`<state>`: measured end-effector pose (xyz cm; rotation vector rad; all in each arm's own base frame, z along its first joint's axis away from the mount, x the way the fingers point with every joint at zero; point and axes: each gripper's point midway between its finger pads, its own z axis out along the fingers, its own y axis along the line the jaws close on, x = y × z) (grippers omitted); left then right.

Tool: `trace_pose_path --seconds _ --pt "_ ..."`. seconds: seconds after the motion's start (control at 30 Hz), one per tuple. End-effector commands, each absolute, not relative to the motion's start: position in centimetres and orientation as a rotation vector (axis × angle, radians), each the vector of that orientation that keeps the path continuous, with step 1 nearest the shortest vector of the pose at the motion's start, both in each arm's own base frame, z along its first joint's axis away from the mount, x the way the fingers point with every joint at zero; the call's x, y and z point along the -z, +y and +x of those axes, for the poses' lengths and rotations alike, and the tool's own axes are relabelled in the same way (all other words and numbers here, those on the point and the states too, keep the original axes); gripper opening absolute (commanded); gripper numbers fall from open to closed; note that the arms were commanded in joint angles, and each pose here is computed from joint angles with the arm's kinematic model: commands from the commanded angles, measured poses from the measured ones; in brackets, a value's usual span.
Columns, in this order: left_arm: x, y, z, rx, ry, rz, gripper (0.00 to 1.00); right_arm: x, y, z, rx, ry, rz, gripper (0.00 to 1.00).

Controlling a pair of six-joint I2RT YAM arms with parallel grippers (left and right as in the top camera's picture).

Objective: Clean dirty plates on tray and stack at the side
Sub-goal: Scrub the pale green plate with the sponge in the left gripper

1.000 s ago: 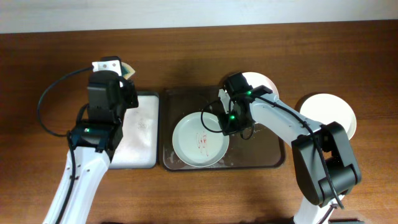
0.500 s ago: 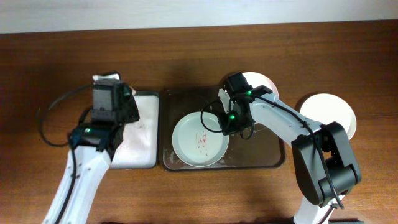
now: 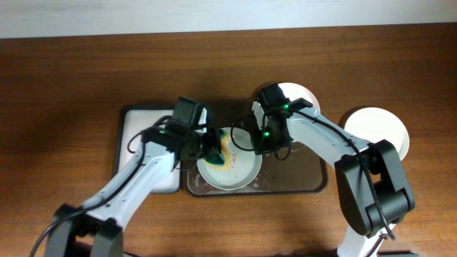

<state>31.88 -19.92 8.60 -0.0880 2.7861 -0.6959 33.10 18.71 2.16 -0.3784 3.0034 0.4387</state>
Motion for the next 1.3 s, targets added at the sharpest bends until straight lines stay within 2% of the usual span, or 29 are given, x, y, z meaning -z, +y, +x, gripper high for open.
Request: trace_pose_path --seconds 0.0,0.03,0.17,0.27,0.37,0.6,0.67,0.83,1.03,1.1,1.2,1.27 --pt "-5.5 -22.2 31.7 0.737 2.877 -0.268 0.00 -1.7 18.8 32.6 -0.457 3.072 -0.088 0.04" --pt "-4.1 -23.0 31.6 0.735 2.899 -0.281 0.00 -1.8 19.1 32.4 -0.492 3.084 0.007 0.04" --pt "-1.7 -24.9 32.1 0.699 2.884 -0.247 0.00 -1.8 19.1 32.2 -0.492 3.098 0.044 0.04" --pt "1.2 -22.6 32.8 0.326 2.833 -0.240 0.00 -1.7 18.7 31.3 -0.472 3.138 0.053 0.04" --pt "3.0 -21.6 32.5 0.201 2.847 -0.238 0.00 -1.7 18.6 30.9 -0.462 3.155 0.058 0.04" --pt "3.5 -16.5 30.7 -0.161 2.875 -0.254 0.00 -1.3 17.1 30.8 -0.333 3.167 0.074 0.04" --pt "2.2 -15.4 30.9 -0.229 2.839 -0.254 0.00 -1.3 16.9 30.8 -0.315 3.167 0.075 0.04" --pt "-6.5 -15.3 33.6 -0.111 2.589 -0.308 0.00 -1.3 16.9 30.8 -0.315 3.168 0.074 0.04" --pt "-9.5 -15.5 33.8 -0.030 2.529 -0.322 0.00 -1.3 16.9 30.8 -0.315 3.167 0.074 0.04" --pt "-8.5 -17.7 32.8 0.118 2.617 -0.291 0.00 -1.3 16.9 30.8 -0.316 3.167 0.074 0.04" --pt "-6.1 -18.9 32.0 0.204 2.687 -0.491 0.00 -1.3 16.9 30.7 -0.315 3.171 0.074 0.09" --pt "-3.7 -20.7 31.4 0.247 2.752 -0.498 0.00 -1.3 16.9 30.7 -0.314 3.171 0.075 0.09"
